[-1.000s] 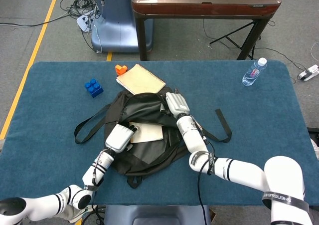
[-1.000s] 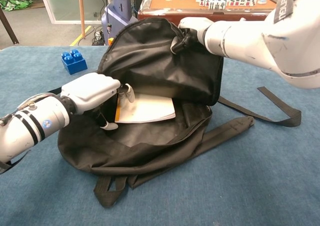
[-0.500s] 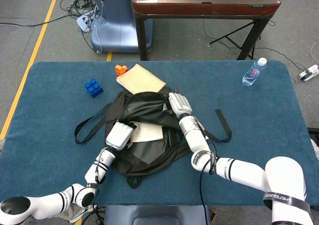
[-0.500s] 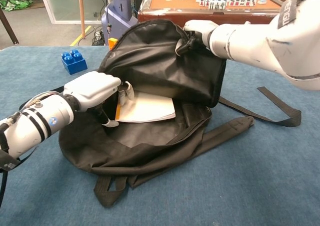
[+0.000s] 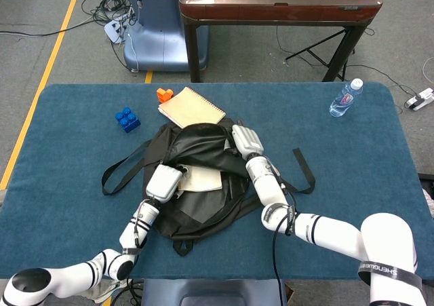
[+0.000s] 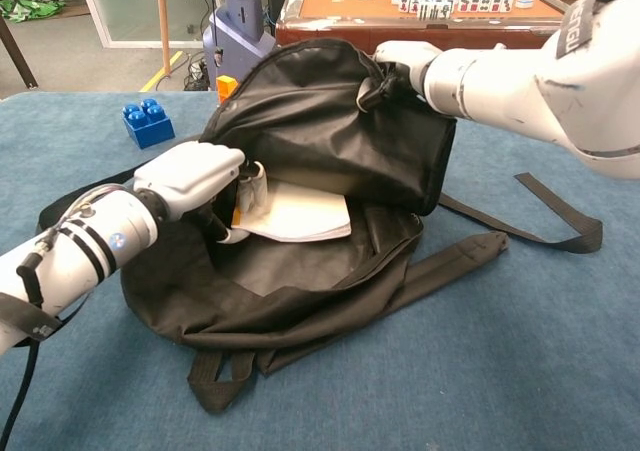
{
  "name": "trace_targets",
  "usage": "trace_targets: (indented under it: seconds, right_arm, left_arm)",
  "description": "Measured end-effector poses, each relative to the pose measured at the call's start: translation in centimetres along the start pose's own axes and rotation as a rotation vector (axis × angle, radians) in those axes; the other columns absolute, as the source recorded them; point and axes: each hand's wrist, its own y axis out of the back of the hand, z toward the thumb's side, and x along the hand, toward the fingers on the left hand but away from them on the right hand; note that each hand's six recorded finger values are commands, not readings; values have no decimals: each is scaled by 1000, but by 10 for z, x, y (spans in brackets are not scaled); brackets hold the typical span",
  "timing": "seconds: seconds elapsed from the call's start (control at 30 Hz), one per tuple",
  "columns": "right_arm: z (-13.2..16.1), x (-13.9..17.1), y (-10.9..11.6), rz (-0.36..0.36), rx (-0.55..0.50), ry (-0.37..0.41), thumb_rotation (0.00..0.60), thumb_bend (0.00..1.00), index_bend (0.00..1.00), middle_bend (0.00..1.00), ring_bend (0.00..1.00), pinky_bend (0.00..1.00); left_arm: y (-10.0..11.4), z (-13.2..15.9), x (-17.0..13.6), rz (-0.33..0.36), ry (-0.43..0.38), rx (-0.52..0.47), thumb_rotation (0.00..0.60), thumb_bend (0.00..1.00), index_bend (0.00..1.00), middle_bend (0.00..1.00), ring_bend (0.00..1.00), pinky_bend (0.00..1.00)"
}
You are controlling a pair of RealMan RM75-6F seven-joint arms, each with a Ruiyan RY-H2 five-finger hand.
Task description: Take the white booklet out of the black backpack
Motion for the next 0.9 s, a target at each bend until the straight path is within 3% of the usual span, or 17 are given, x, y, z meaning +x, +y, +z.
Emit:
trace_targets:
  seconds: [0.33,0.9]
  right_arm:
    - [-7,-3,6,-12,-22,-20,600,817,612,423,265,317]
    - [-16,-4,12,-20,-45,-42,600,804,613,423,265,317]
  left_arm:
    - [11,-1,2,126,-4,-89,600,487,750,752,620,583]
    - [56,-18,-23,380,-78,-278,600,574,794,832,687,646]
